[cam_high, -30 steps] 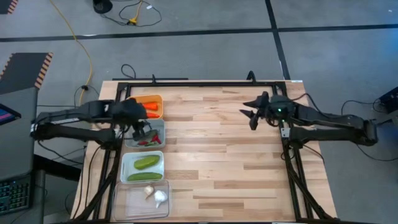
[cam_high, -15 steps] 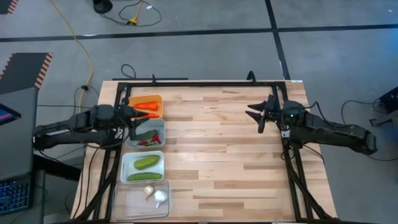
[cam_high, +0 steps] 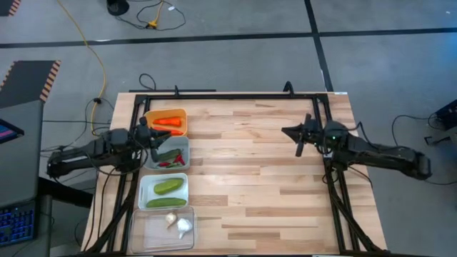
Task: Sort produce into baskets
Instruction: Return to Home Position
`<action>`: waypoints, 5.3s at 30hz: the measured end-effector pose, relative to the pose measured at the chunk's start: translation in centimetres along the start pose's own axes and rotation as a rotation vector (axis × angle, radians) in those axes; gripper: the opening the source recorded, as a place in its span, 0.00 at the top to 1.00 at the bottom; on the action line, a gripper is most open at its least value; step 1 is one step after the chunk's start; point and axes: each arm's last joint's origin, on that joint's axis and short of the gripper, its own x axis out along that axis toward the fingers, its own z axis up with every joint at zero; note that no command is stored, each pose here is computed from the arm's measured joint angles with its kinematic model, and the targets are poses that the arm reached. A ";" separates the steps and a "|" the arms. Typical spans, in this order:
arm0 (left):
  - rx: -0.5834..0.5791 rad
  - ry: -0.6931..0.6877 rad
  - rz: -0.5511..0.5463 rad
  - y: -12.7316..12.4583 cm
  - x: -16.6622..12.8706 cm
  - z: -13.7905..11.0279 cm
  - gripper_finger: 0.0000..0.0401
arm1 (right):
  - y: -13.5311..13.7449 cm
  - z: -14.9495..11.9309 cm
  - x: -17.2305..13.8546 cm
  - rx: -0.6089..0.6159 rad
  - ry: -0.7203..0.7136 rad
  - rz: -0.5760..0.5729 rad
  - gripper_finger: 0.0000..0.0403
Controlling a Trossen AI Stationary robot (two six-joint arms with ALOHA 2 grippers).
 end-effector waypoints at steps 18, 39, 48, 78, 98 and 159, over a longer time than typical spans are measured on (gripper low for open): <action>0.027 -0.051 0.022 0.1 -0.1 -1.1 1.00 | -0.4 -3.5 -1.0 0.034 -0.087 0.063 0.94; 0.089 -0.051 0.047 0.2 -0.1 -1.1 1.00 | -0.9 -4.7 -1.1 -0.039 0.020 -0.080 0.91; 0.091 -0.048 0.046 0.2 -0.1 -1.1 1.00 | -1.2 -5.0 -0.9 -0.031 0.048 -0.112 0.90; 0.162 -0.238 -0.166 -0.9 2.2 -3.7 1.00 | -1.2 -5.2 -0.8 -0.032 0.073 -0.111 0.89; 0.173 -0.237 -0.168 -1.0 2.2 -3.7 1.00 | -1.2 -5.2 -0.8 -0.031 0.071 -0.111 0.89; 0.159 -0.234 -0.170 -1.0 2.2 -3.8 1.00 | -1.2 -5.2 -0.8 -0.031 0.071 -0.111 0.89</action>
